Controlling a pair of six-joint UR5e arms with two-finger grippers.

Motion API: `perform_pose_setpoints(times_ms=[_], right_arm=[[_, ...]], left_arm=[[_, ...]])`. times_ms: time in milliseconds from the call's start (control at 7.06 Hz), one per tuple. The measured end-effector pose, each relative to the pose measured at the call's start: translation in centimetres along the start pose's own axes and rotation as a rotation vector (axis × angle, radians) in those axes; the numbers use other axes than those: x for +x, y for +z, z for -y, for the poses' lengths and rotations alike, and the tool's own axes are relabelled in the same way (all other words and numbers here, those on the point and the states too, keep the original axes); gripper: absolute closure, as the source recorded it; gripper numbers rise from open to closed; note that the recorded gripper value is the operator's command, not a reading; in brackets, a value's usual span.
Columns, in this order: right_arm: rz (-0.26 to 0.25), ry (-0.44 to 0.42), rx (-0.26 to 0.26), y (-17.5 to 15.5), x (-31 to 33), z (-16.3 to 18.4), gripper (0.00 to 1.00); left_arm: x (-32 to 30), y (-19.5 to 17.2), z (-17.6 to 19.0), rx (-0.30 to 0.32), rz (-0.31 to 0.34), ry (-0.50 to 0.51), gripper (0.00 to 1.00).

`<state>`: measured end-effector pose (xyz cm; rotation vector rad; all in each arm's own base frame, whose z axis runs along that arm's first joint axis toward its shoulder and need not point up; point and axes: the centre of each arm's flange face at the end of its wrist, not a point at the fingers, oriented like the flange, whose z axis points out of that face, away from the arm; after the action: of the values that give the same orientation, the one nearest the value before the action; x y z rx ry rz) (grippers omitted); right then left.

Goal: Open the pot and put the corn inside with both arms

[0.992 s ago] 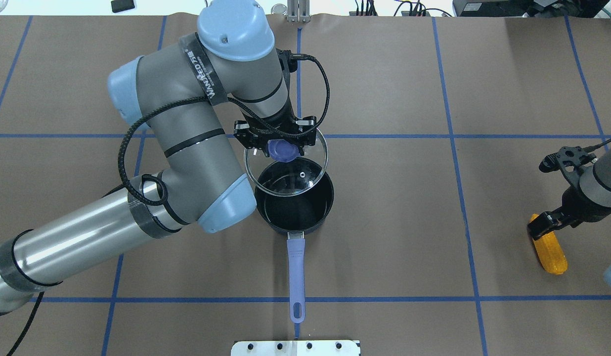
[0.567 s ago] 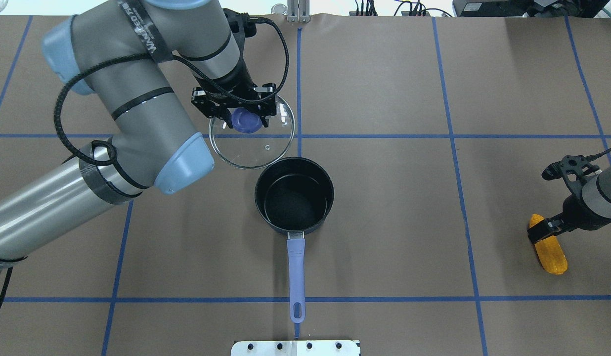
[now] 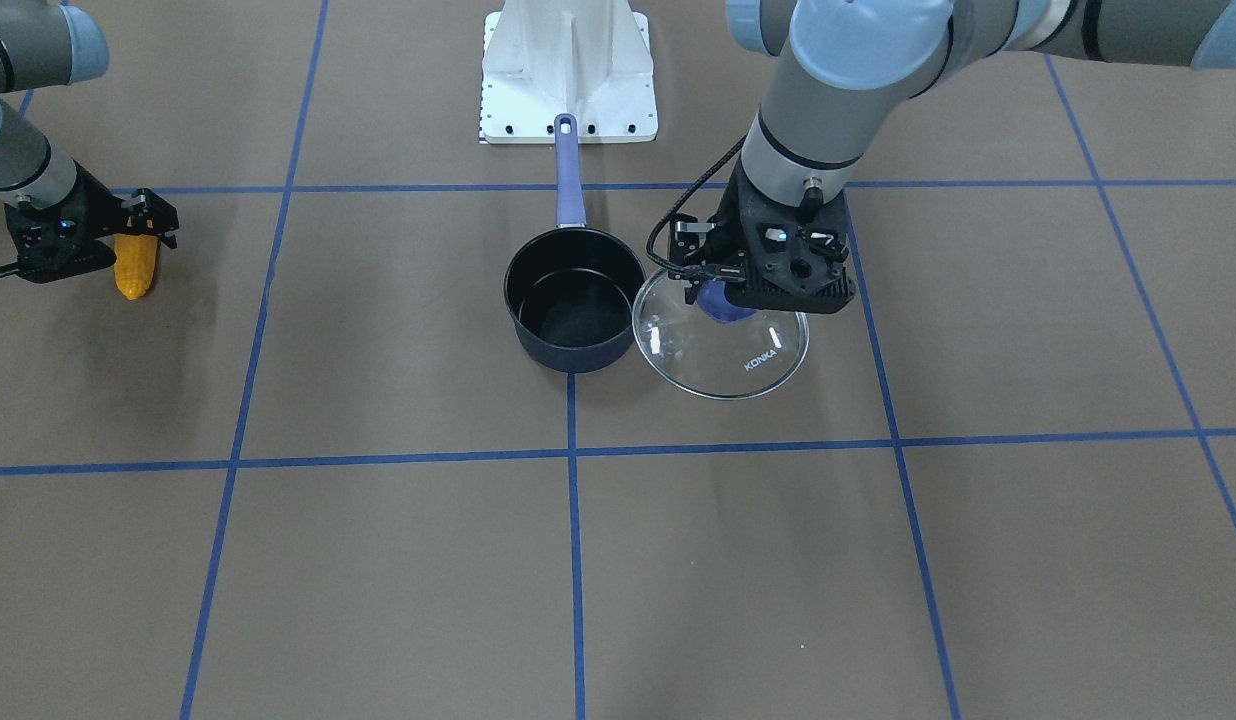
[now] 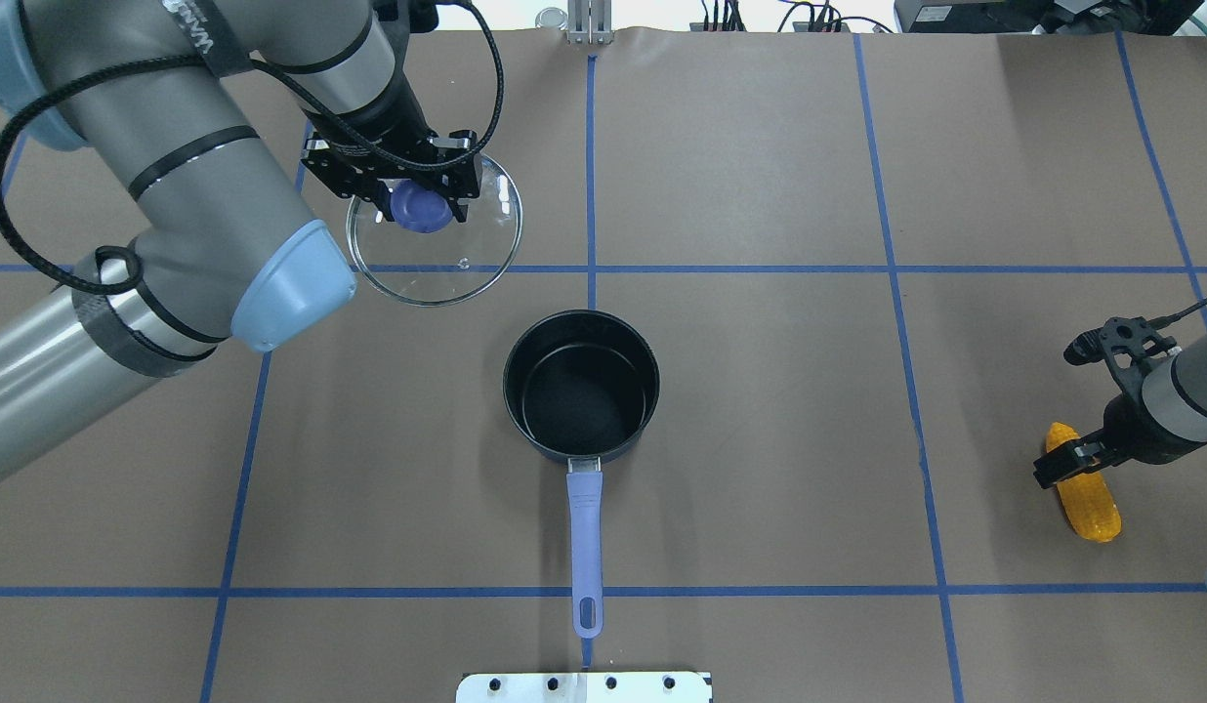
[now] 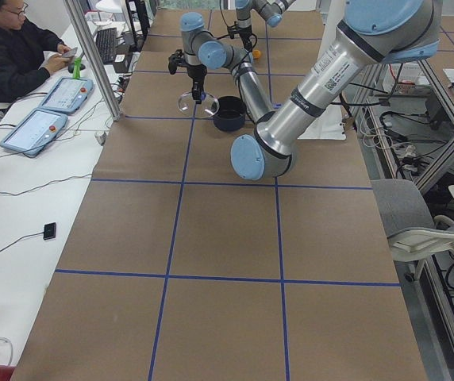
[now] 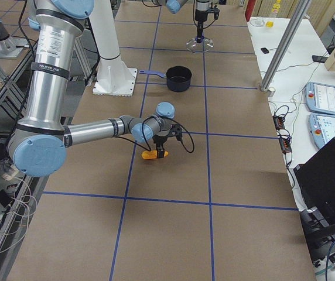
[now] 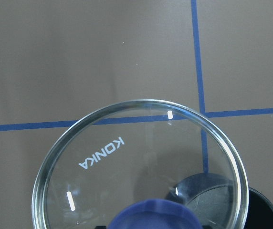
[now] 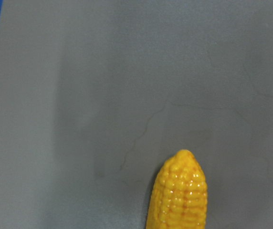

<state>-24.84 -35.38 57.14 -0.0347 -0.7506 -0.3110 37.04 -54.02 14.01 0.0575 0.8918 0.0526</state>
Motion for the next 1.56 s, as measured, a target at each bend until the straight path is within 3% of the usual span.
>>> perform_pose_setpoints(times_ms=[708, 850, 992, 1275, 1558], right_arm=[[-0.001, -0.005, -0.001, 0.0, 0.0, -0.2, 0.03], [-0.004, -0.009, -0.008, 0.4, -0.1, -0.3, 0.14], [-0.01, -0.013, -0.014, 0.8, -0.1, -0.5, 0.19], [-0.02, -0.02, -0.028, 1.6, -0.2, -0.7, 0.45], [-0.028, -0.03, -0.028, 1.9, -0.5, -0.6, 0.64]], left_arm=[[-10.8, -0.1, 0.4, -0.005, 0.051, 0.104, 0.37], [-11.9, -0.2, 0.6, -0.004, 0.059, 0.115, 0.37], [-12.5, -0.2, 0.7, -0.004, 0.063, 0.12, 0.37], [-13.0, -0.1, 0.7, -0.006, 0.069, 0.127, 0.37], [-13.1, -0.1, 0.8, -0.005, 0.069, 0.13, 0.37]])
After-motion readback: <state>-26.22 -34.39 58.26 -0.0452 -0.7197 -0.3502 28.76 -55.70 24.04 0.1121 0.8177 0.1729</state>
